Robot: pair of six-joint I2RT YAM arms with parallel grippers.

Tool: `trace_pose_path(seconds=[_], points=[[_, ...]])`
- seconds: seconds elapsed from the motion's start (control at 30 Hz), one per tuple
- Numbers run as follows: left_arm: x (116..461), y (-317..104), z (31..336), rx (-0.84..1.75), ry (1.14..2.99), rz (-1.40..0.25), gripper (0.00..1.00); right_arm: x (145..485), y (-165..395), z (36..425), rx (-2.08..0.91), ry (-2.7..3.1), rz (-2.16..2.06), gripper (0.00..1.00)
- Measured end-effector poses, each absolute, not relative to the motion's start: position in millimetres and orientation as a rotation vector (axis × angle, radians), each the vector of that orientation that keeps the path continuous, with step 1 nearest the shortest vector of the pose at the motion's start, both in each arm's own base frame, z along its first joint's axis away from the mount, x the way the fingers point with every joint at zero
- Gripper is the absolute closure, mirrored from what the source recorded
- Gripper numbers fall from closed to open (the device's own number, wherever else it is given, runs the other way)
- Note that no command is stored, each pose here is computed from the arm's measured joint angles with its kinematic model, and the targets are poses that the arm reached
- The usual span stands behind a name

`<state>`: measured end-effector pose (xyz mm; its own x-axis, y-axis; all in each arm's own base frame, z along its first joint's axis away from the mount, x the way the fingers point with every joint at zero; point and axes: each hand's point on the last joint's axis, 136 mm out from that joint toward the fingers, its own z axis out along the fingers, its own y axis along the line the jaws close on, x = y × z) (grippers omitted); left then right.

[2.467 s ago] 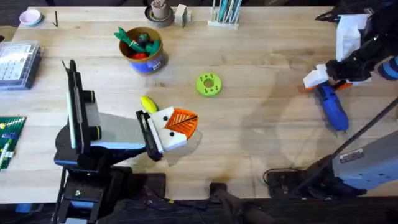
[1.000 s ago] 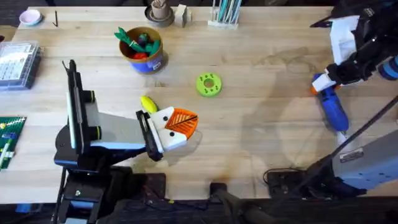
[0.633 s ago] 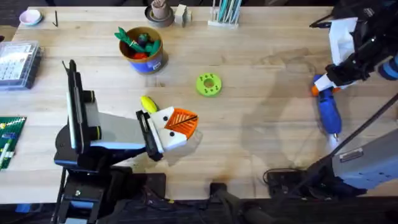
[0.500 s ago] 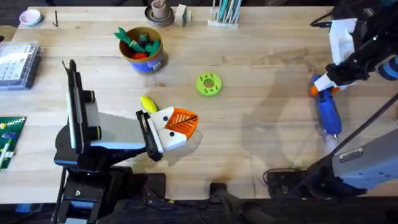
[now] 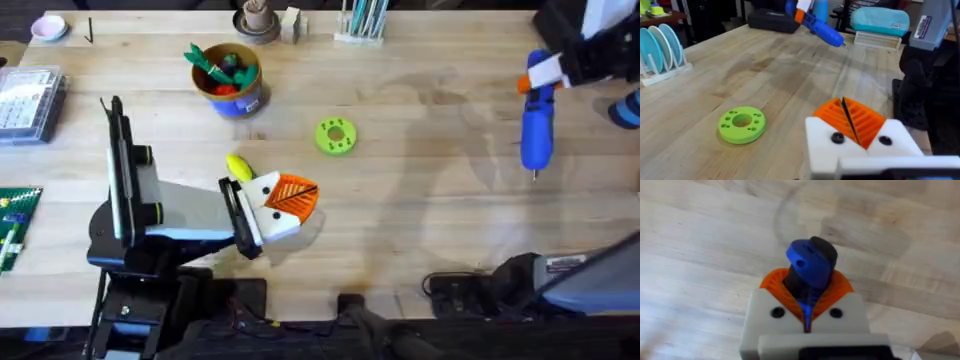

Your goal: Pick up the gripper from the table and insert it into the empty holder that is missing its gripper. Then pick up a screw, insert it into the mounting hole, and use the screwdriver to tighten it. Finally, clean up the table by picking up the vegetable and placing it into the bucket.

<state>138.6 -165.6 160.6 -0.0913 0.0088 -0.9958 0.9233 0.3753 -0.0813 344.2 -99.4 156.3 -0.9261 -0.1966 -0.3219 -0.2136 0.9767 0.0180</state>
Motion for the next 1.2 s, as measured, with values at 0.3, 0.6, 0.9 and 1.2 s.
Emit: trace_pose_path(seconds=[0.3, 0.6, 0.9, 1.2], points=[[138.5, -165.6, 160.6, 0.895, 1.449, -0.969, 0.988, 340.2, -63.8, 253.5, -0.343, 2.473, 0.041, 0.981], [138.5, -165.6, 160.6, 0.896, 1.449, -0.969, 0.988, 297.5, -34.6, 301.4, -0.355, 2.299, 0.059, 0.981], [138.5, -165.6, 160.6, 0.896, 1.449, -0.969, 0.988, 281.6, 32.5, 281.1, -0.464, 2.166, 0.343, 0.981], [138.5, -165.6, 160.6, 0.896, 1.449, -0.969, 0.988, 270.6, 131.8, 276.7, -0.745, 1.983, 0.596, 0.981]])
